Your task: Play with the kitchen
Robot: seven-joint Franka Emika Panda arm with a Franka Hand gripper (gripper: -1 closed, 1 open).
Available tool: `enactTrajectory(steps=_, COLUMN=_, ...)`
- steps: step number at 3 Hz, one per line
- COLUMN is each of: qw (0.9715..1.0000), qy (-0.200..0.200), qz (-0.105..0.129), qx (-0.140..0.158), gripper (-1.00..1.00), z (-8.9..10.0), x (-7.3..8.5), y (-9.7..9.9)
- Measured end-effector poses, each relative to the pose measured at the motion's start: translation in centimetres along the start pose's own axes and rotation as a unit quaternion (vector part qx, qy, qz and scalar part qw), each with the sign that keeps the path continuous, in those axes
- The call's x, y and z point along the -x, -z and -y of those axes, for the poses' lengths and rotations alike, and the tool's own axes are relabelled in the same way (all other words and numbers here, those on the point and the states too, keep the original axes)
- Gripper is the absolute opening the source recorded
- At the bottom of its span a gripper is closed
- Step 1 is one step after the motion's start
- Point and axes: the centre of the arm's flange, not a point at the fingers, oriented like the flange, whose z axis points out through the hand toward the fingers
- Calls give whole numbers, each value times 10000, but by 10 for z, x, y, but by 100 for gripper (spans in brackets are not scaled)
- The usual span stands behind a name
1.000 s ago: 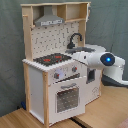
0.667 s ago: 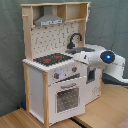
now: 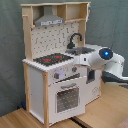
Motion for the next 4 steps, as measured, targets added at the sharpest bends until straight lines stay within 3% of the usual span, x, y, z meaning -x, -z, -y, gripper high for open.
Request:
enactTrajectory(steps=1, qw=9987, qy=320, qz=-167, qx=-352, gripper=100, z=6, x=-1, y=-11)
enactTrajectory(steps=2, qw=9944, qy=679, qz=-377, qx=-712, gripper=100, z=7, x=0, y=-26)
enactTrajectory(steps=3, qw=9886, qy=975, qz=-551, qx=-1009, gripper=100, z=0, x=5, y=-43)
enactTrajectory(steps=4, qw=9809, qy=1246, qz=-714, qx=-1311, gripper=100, z=-9, x=13, y=-64)
